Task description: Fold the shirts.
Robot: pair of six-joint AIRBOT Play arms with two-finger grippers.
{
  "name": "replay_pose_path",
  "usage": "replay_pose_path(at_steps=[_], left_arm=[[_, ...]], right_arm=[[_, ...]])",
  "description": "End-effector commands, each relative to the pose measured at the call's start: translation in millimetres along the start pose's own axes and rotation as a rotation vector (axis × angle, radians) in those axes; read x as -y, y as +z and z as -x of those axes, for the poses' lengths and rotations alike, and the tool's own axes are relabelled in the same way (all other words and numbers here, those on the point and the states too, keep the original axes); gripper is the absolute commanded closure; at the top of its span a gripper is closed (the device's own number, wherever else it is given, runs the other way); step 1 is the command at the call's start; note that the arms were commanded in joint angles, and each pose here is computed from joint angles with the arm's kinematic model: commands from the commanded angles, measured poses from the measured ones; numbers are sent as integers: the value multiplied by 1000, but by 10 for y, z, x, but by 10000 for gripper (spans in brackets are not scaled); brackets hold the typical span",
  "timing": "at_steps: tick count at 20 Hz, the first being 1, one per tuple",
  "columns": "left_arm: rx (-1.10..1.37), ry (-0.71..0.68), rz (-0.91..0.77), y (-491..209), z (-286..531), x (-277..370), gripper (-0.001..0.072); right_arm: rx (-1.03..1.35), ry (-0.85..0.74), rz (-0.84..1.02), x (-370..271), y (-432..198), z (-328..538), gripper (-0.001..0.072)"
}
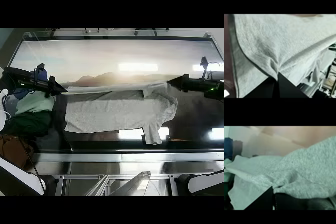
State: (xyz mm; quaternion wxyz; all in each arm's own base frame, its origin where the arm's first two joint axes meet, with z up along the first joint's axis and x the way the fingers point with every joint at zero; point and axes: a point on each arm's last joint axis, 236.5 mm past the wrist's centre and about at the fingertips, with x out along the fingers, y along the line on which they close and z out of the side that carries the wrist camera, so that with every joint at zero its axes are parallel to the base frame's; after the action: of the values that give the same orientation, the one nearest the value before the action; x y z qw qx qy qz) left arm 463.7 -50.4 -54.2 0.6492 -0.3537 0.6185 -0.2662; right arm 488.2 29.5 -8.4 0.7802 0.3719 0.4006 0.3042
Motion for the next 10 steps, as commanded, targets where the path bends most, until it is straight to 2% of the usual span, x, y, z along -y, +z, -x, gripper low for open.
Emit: replay_pose_path(at_steps=[1,7,8,9,10], left_arm=[[-35,35,81,-174,-170,-262,686],[-53,32,95,-253,-237,-302,686],[-60,28,96,-269,-237,-293,681],[-69,23,95,-286,-232,-276,490],[-84,16,95,-320,-215,-258,249]], right_arm=[[-63,-28,-41,191,-325,-46,702],[-57,-61,-79,352,-416,-81,698],[-63,-53,-81,334,-430,-80,622],[-71,-47,-95,318,-448,-72,471],[-83,-47,-115,317,-478,-61,457]])
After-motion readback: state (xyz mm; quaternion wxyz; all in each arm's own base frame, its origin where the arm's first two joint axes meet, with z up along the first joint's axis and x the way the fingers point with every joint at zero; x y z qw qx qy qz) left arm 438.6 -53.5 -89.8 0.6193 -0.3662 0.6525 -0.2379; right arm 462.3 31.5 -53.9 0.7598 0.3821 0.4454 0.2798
